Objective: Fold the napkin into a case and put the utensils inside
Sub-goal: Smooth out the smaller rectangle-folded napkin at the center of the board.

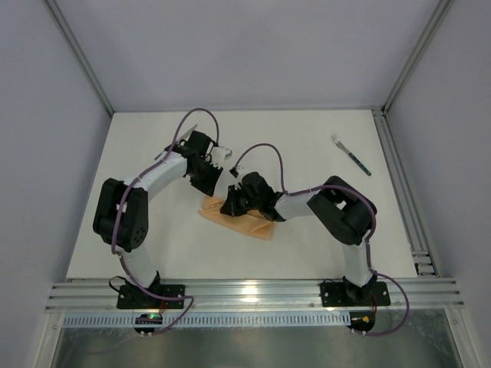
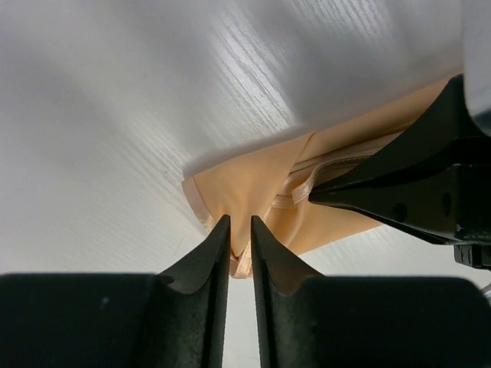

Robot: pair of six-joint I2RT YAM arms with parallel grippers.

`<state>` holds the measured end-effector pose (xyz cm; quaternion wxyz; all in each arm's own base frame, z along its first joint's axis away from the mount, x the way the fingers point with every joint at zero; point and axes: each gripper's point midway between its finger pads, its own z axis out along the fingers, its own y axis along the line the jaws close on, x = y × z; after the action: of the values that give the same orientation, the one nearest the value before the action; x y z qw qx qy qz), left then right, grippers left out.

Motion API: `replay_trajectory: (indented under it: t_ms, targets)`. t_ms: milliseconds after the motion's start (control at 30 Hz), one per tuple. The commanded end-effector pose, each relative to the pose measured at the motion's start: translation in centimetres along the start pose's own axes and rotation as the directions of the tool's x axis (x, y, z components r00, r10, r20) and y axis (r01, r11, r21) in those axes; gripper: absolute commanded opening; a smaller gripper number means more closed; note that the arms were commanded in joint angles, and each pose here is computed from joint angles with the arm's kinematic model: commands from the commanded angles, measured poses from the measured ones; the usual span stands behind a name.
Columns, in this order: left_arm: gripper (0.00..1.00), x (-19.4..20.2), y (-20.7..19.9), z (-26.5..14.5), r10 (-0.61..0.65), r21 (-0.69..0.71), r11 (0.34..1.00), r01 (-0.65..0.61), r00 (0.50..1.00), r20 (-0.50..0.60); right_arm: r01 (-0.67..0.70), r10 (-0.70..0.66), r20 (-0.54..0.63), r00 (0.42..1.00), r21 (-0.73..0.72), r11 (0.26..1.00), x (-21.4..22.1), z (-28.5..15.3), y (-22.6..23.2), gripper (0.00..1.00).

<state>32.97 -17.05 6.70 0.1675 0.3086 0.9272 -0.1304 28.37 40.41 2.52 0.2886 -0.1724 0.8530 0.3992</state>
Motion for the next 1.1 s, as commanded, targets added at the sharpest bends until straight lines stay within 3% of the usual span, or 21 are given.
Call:
replay_trajectory:
  t_ms: [0,33,167,400,667,800,1067]
  targets:
    - [0.21,0.6,-1.4,-0.2,0.023,0.071,0.997,-0.021,0.999,-0.022,-0.013,0.014,-0.028,1.000,0.033,0.999,1.0,0.4,-1.1,0.04]
    - [0.28,1.4,-1.7,0.3,0.034,0.077,0.997,-0.031,0.998,-0.044,-0.020,0.020,-0.020,1.000,0.028,0.999,0.8,0.4,-1.1,0.04]
    - [0.37,2.3,-1.2,1.6,0.108,0.004,0.994,-0.108,0.993,-0.052,-0.041,0.041,-0.009,0.999,0.015,0.999,0.7,0.2,-1.2,0.04]
    - [0.37,1.2,0.4,2.7,0.113,-0.089,0.990,-0.114,0.994,-0.011,-0.047,0.047,-0.015,0.999,0.001,0.999,0.8,0.3,-1.0,0.04]
    - [0.32,2.6,-1.9,2.2,0.114,0.028,0.993,-0.113,0.993,-0.033,-0.093,0.093,0.007,0.996,-0.019,0.995,0.1,-0.1,-0.9,0.04]
    - [0.33,2.5,-2.0,0.5,-0.012,0.123,0.992,0.014,1.000,-0.011,-0.155,0.157,0.040,0.987,-0.053,0.986,-0.8,-0.4,-1.0,0.04]
    - [0.36,3.3,-1.7,1.7,-0.015,0.122,0.992,0.016,1.000,-0.008,-0.134,0.135,0.035,0.990,-0.030,0.991,-0.9,-0.3,-1.4,0.04]
